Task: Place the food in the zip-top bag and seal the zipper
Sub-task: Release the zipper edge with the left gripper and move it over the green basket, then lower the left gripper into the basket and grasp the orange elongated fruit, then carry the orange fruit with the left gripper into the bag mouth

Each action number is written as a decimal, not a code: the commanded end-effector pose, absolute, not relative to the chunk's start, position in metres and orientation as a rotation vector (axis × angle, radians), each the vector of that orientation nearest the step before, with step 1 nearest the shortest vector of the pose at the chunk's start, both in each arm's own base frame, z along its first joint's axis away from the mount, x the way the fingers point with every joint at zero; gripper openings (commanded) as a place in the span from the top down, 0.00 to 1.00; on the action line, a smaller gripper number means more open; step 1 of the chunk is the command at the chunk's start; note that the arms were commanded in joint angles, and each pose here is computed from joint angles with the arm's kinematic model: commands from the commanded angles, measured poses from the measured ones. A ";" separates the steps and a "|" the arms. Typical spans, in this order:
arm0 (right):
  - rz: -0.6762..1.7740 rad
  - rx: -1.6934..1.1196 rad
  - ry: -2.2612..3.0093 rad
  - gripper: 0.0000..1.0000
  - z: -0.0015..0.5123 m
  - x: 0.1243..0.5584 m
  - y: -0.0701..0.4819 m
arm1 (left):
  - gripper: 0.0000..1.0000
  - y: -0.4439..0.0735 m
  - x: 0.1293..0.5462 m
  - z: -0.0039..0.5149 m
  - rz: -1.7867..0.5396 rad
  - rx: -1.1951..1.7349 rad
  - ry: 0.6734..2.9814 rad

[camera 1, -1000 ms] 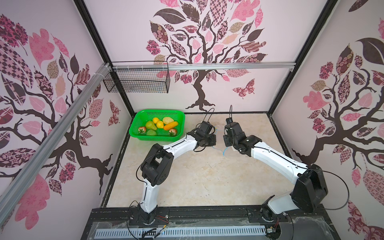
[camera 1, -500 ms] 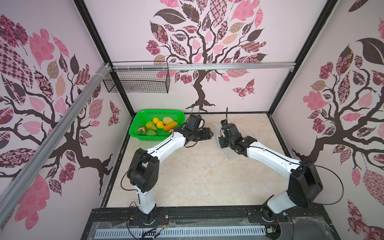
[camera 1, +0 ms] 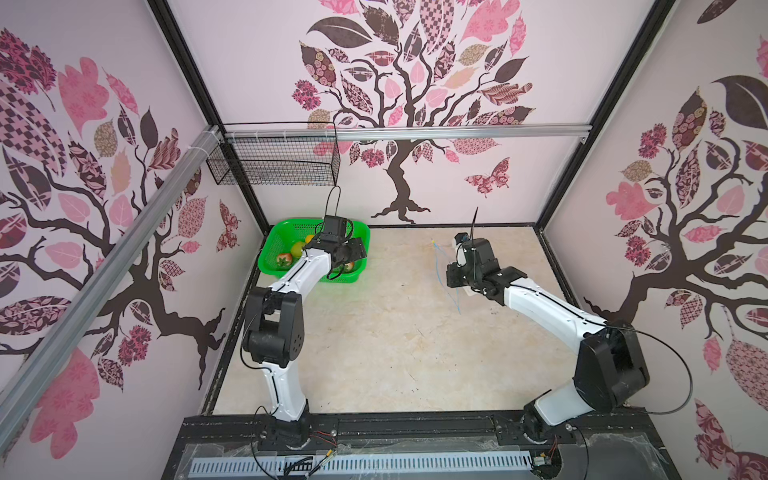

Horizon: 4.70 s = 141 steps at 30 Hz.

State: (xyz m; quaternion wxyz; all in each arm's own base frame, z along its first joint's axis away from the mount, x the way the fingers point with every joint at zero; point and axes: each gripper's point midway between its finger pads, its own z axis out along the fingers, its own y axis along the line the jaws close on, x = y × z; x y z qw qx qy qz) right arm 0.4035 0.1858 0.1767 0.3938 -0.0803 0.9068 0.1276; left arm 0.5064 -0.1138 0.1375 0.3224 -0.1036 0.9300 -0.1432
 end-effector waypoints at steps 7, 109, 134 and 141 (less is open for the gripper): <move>0.389 -0.215 2.286 1.00 0.183 0.397 0.192 | 0.22 -0.133 0.492 0.121 -0.456 -0.179 2.530; 0.560 -0.097 2.286 1.00 0.183 0.404 0.198 | 0.77 -0.153 0.407 0.112 -0.240 0.367 2.765; 0.864 -0.010 2.233 1.00 0.185 0.399 0.226 | 0.76 -0.355 0.325 0.216 -1.419 0.275 2.418; 0.842 -0.022 2.189 1.00 0.197 0.394 0.220 | 0.77 -0.353 0.329 0.196 -1.357 0.231 2.484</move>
